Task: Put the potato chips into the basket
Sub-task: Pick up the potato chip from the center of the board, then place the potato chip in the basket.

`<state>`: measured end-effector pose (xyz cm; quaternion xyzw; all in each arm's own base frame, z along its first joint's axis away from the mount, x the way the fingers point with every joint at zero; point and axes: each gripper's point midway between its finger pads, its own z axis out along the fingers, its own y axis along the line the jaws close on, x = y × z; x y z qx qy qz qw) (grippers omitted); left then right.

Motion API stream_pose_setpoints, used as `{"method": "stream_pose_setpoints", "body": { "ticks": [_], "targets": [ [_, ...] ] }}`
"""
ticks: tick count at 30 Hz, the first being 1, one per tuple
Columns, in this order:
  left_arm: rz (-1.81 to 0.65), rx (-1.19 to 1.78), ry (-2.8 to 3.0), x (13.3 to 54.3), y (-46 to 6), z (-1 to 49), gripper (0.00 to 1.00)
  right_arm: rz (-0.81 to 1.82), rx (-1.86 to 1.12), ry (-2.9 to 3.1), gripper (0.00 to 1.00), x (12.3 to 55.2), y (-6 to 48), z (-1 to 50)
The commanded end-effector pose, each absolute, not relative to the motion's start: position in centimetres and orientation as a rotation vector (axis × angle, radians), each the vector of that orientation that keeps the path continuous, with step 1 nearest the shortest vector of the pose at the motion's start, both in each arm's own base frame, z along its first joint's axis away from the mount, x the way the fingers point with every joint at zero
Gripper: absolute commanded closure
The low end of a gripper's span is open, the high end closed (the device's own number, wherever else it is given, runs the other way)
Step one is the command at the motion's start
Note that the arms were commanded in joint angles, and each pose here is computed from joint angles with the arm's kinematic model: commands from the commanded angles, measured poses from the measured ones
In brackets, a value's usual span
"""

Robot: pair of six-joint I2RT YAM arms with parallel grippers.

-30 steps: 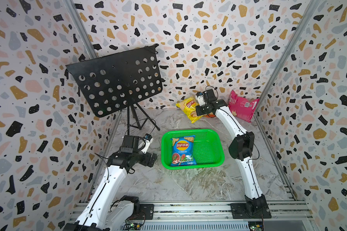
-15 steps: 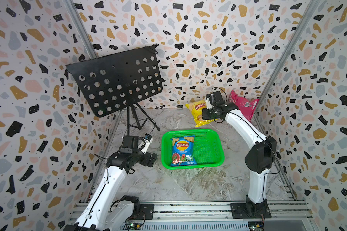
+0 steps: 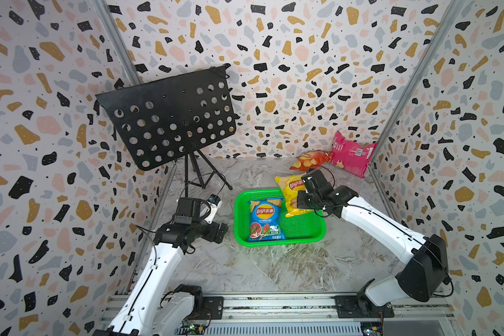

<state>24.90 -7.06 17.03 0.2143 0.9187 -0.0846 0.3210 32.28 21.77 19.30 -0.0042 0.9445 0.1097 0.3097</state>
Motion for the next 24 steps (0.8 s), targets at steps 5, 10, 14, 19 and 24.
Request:
{"method": "stream_pose_setpoints", "body": {
  "ticks": [5, 10, 14, 19, 24],
  "targets": [
    [-0.236, 0.574, 2.409, 24.6, -7.2, 16.9, 0.0, 0.378, 0.23, 2.371, 1.0, 31.2, 21.4, 20.6],
    [-0.233, 0.572, 2.41, 24.6, -7.1, 16.9, 0.0, 0.375, 0.223, 2.384, 1.0, 31.2, 22.5, 20.4],
    [-0.23, 0.572, 2.41, 24.7, -7.1, 16.8, 0.0, 0.378, 0.203, 2.428, 1.0, 30.8, 23.5, 19.1],
    [-0.228, 0.572, 2.413, 24.7, -7.1, 16.8, 0.0, 0.389, 0.191, 2.494, 1.0, 29.9, 24.1, 17.1],
    [-0.23, 0.574, 2.415, 24.7, -7.1, 16.7, 0.0, 0.346, 0.181, 2.518, 1.0, 29.4, 23.5, 15.8]
  ]
}}
